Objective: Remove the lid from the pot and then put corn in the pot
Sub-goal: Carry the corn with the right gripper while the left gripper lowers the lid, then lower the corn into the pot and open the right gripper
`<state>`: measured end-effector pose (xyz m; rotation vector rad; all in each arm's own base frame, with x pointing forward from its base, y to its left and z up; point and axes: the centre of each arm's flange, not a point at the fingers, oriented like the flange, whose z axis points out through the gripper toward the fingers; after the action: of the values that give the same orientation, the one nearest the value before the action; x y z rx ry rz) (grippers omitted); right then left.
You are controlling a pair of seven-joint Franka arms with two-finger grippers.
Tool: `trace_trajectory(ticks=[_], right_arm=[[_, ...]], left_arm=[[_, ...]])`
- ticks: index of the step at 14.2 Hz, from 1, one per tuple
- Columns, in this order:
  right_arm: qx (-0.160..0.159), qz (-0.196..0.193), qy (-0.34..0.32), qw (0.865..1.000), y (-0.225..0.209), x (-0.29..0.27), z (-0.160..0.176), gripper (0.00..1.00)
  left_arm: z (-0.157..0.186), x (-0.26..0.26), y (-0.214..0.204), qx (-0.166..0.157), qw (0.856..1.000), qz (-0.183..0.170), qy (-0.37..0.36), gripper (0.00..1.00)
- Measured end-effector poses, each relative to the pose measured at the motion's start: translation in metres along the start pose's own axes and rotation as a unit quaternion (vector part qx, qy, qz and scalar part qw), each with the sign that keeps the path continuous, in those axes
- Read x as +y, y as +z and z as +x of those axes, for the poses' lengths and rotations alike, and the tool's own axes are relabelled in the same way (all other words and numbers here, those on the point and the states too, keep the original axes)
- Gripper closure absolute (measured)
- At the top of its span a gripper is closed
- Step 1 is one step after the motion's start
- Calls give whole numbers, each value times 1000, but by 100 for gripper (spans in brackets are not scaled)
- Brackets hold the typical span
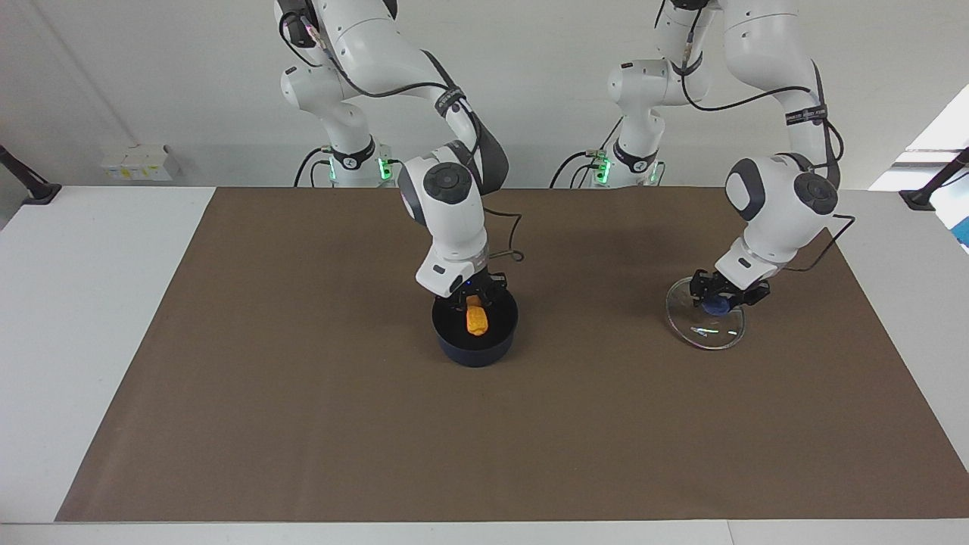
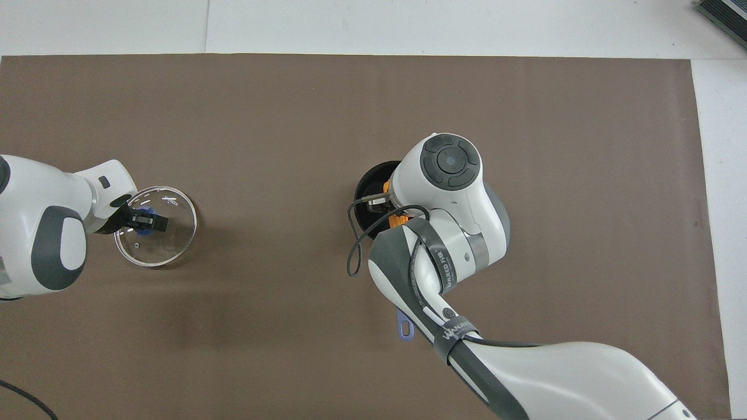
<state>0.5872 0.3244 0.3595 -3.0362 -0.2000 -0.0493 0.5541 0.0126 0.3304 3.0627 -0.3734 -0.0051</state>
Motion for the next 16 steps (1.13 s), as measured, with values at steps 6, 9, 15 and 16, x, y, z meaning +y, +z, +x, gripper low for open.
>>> trace_trajectory(ticks=[6,9,15,16], right_arm=[[3,0,5,1000,-3,6,4,64],[11,2,10,1000,-5,12,8,64],[22,5,9,1000,10,10,12,64],[21,5,9,1000,12,10,12,63]], left_arm=[[7,-1,-11,17,1000,4,6,0],[25,9,-35,37,999,6,-21,0],[56,25,-112,40,998,0,-57,0],[58,25,-127,37,998,5,-55,0]])
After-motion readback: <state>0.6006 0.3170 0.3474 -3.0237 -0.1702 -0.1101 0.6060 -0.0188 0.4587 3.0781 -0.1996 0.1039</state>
